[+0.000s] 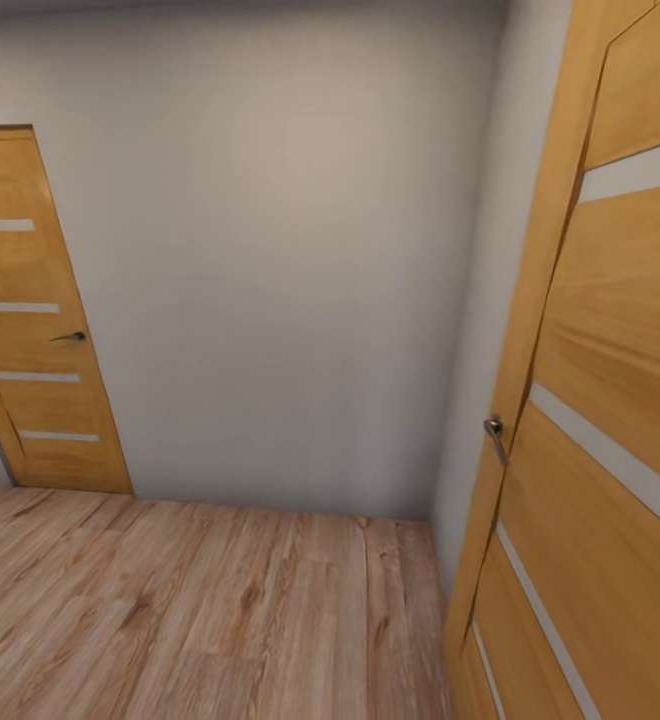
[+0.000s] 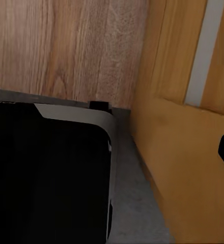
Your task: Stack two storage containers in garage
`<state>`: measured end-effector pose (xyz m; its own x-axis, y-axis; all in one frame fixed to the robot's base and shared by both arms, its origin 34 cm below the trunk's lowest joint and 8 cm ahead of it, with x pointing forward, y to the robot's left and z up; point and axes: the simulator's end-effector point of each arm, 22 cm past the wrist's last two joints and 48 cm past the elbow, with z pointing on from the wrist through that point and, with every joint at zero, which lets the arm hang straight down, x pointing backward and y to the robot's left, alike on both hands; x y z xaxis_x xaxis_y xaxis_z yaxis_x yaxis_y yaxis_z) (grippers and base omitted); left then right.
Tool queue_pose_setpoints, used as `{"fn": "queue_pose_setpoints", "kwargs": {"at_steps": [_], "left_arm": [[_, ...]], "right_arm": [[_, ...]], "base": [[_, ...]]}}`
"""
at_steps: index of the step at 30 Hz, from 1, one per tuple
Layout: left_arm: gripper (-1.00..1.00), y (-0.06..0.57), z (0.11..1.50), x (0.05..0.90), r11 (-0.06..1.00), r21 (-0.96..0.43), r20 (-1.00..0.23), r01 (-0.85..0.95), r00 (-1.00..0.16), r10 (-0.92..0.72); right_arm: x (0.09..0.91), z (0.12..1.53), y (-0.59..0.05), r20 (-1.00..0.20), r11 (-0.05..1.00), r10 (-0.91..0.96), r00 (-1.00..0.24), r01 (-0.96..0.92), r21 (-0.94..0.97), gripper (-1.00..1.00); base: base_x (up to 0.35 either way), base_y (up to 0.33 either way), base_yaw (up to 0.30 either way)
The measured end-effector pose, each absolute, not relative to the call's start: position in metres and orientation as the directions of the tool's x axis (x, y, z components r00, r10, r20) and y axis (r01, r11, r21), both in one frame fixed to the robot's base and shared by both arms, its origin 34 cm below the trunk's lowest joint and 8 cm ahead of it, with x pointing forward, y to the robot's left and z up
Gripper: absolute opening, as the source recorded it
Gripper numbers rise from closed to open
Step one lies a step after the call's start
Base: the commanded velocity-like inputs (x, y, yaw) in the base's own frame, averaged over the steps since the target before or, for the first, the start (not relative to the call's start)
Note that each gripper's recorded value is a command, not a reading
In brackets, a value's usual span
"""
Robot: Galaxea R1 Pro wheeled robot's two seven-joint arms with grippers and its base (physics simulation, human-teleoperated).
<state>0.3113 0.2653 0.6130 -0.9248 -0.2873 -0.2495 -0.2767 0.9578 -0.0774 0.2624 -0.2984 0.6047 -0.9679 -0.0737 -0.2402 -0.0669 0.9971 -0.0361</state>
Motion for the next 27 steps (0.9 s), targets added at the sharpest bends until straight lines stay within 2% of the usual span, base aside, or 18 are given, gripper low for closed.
{"fn": "queue_pose_setpoints", "kwargs": {"at_steps": [27], "left_arm": [[1.00, 0.2653, 0.6130, 0.3113, 0.958, -0.077, -0.249, -0.277, -0.925, -0.287]], "right_arm": [[0.2619, 0.6045, -0.2963, -0.238, 0.997, -0.075, -0.968, -0.069, -0.033, 1.00]], "base": [[0.291, 0.000, 0.000]]}}
